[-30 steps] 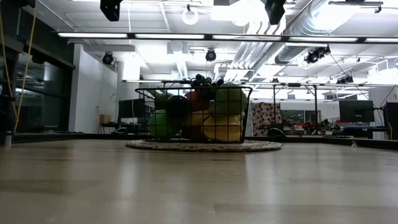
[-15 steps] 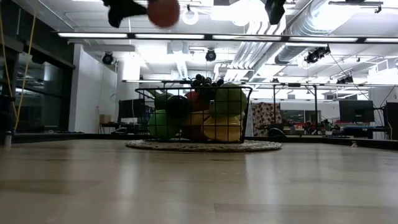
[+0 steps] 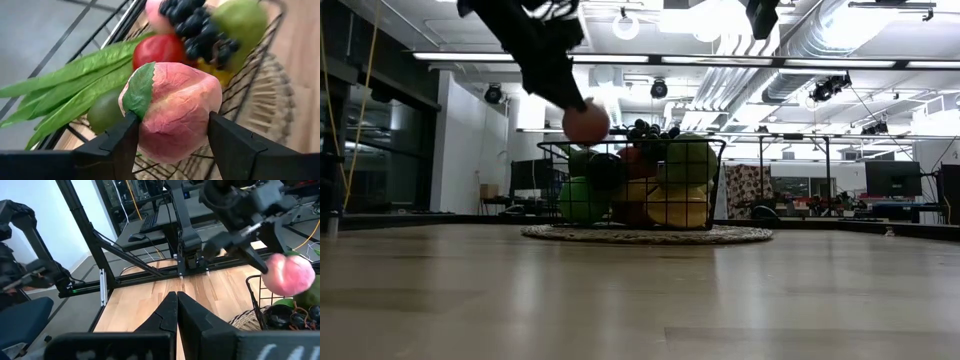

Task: Build produce basket
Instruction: Put the peach into the black wire basket, then return to Home Position

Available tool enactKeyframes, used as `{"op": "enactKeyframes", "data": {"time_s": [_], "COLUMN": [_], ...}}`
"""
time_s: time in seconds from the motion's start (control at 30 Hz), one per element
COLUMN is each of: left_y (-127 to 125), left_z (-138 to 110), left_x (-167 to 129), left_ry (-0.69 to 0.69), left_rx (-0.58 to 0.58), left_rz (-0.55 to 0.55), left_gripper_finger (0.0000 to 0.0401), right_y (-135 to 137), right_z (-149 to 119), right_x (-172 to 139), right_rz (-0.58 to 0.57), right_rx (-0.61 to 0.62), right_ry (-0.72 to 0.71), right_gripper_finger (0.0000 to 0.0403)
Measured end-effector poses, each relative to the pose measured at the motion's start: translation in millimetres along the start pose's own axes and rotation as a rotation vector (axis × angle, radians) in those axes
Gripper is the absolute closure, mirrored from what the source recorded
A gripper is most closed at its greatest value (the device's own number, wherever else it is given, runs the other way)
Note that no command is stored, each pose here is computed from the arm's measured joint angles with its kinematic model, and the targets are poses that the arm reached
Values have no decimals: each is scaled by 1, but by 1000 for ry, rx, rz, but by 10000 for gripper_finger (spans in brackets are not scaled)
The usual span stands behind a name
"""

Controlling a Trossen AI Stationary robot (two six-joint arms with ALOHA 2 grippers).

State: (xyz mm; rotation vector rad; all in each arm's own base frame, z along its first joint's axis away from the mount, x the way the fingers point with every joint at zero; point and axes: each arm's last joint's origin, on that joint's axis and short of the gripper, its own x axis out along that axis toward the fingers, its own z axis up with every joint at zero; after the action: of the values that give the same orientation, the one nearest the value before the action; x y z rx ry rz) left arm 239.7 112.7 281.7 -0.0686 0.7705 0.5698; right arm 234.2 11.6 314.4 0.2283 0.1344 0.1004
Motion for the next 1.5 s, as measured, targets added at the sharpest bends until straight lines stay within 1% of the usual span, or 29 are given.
{"op": "enactKeyframes", "data": {"time_s": [0.17, 0.37, 0.43, 0.57, 0.67, 0.77, 0.83, 0.97, 1.03, 1.13, 1.23, 1.37, 1.43, 1.5], "left_y": [5, 5, 6, 6, 8, 11, 12, 11, 5, -6, -18, -32, -35, -37], "left_z": [-3, -6, -6, -6, 0, 12, 19, 32, 35, 35, 26, 4, -5, -14], "left_x": [13, 13, 10, 1, -13, -31, -46, -79, -97, -120, -135, -143, -145, -144], "left_ry": [47, 76, 74, 95, 111, 85, 26, -187, -322, -531, -703, -841, -881, -900], "left_rx": [-36, -79, -90, -112, -110, -108, -140, -217, -213, -190, -168, -165, -176, -164], "left_rz": [21, 16, 15, -22, -32, -40, -77, -174, -219, -309, -437, -550, -561, -526], "left_gripper_finger": [177, 147, 134, 109, 97, 94, 94, 94, 99, 111, 125, 142, 149, 155], "right_y": [0, 0, 0, 0, 0, 0, 0, 0, 0, 0, 0, 0, 0, 0], "right_z": [0, 0, 0, 0, 0, 0, 0, 0, 0, 0, 0, 0, 0, 0], "right_x": [0, 0, 0, 0, 0, 0, 0, 0, 0, 0, 0, 0, 0, 0], "right_rz": [0, 0, 0, 0, 0, -1, 0, 0, 0, 0, 0, 0, 1, 1], "right_rx": [0, 0, 0, 0, 0, 0, 0, -4, -10, -11, -10, -10, -9, -8], "right_ry": [0, 1, 1, 2, 2, 3, 3, 2, 2, 1, 1, -1, -1, -2], "right_gripper_finger": [403, 403, 403, 403, 403, 403, 403, 403, 403, 403, 403, 403, 403, 403]}}
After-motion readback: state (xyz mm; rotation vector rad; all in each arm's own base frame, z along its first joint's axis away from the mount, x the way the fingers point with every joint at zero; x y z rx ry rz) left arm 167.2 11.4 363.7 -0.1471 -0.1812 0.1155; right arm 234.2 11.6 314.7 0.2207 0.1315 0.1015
